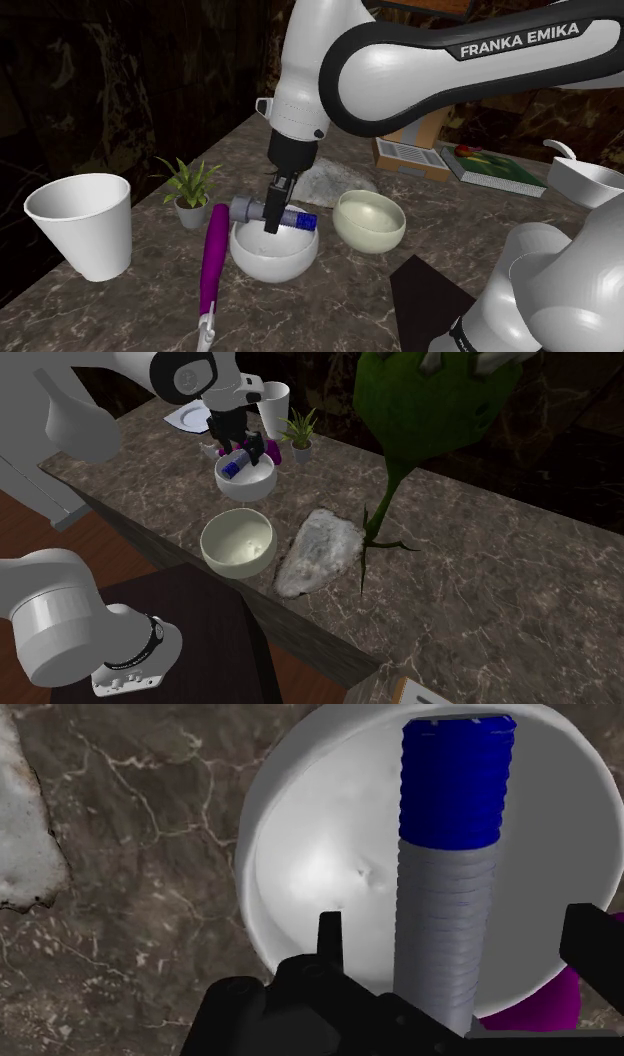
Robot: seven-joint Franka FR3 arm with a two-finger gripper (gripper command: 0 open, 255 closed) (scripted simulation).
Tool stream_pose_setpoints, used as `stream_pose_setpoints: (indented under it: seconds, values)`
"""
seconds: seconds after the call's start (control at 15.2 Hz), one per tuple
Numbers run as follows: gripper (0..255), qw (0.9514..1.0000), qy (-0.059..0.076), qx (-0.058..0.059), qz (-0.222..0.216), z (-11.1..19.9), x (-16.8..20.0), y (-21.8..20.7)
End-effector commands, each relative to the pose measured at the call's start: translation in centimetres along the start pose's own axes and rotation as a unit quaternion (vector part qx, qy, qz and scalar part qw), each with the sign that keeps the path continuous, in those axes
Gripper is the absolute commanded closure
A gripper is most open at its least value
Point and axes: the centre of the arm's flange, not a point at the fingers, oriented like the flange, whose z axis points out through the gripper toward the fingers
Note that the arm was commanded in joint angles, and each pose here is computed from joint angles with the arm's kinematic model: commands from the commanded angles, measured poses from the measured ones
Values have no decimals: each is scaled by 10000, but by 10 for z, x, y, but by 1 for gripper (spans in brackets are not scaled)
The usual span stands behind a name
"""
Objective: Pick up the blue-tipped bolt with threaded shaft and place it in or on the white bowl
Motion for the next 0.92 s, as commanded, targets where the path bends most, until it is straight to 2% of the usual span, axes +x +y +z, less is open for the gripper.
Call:
stream_pose_setpoints:
  seconds: [0.0,0.13,0.4,0.86]
  values:
    - [0,10000,0,0,0,0,0,0]
    - [0,10000,0,0,0,0,0,0]
    - [0,10000,0,0,0,-50,0,0]
    - [0,10000,0,0,0,-50,0,0]
